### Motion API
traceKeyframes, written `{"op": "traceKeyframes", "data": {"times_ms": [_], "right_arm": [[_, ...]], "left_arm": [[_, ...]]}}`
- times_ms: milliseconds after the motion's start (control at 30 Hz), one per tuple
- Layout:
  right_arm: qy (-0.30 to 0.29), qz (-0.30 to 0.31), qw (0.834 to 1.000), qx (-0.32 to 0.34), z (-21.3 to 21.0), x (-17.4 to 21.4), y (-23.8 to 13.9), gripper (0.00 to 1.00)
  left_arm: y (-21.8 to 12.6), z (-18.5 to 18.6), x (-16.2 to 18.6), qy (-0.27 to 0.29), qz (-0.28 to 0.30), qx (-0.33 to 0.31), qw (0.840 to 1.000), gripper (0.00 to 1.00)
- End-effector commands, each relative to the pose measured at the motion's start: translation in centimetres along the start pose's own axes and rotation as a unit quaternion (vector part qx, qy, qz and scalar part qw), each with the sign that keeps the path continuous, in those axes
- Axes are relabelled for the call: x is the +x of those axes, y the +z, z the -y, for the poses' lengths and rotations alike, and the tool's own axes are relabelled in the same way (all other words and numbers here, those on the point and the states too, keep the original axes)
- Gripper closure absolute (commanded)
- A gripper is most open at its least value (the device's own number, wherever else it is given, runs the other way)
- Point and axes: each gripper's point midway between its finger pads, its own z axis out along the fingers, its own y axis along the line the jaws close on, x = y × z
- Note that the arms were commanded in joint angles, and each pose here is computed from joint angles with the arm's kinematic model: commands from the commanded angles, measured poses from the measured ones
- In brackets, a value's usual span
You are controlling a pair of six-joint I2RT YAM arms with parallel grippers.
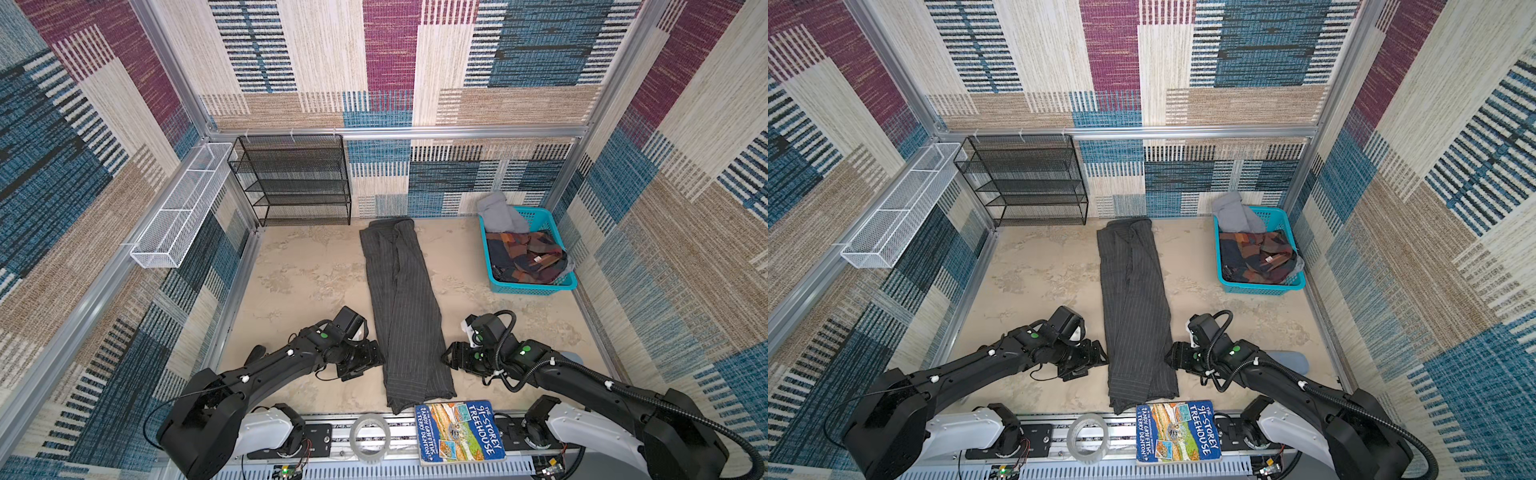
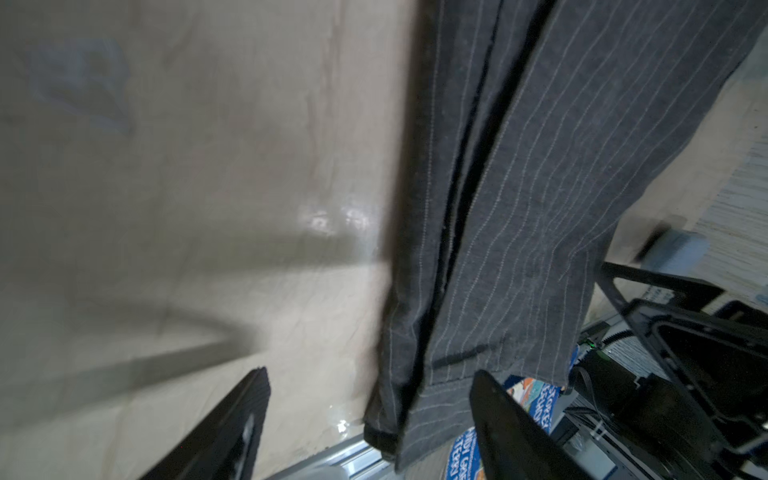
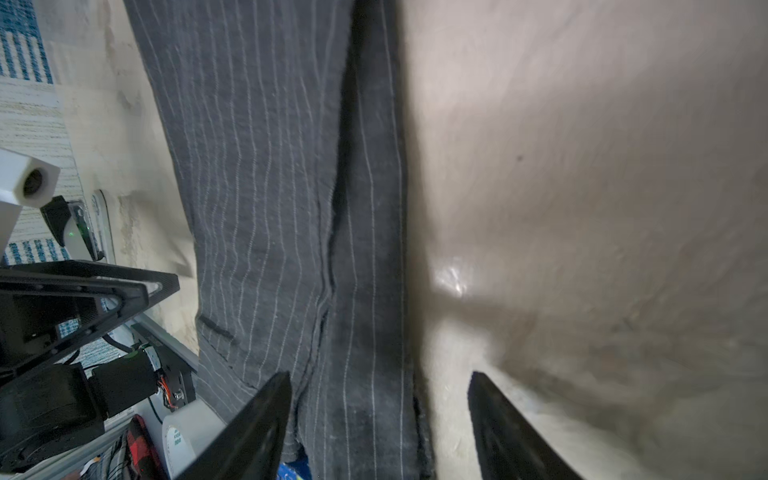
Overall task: Fold and stack the long sleeve shirts
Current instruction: 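Move both grippers to the shirt's end nearest the robot and grasp it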
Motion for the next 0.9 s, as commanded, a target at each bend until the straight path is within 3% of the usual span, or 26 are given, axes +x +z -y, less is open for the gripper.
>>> {"op": "traceKeyframes", "data": {"times_ms": [0,367,867], "right_arm": [[0.020,-0.009,0.999,-0.032,-0.7,0.6,0.3,0.29],[0.039,-0.036,0.997,-0.051,-0.3,2.6,1.3,0.32],[0.047,-0.059,0.995,-0.067,-1.1,3.6,1.8,0.42]], "left_arm": [[0.7,1.9,0.0,-0.006,-0.005,0.044,0.999,0.20],[2.4,0.5,3.4,-0.010,-0.073,0.037,0.997,0.24],[4.0,1.6,4.9,0.006,-0.100,0.060,0.993,0.44]]}}
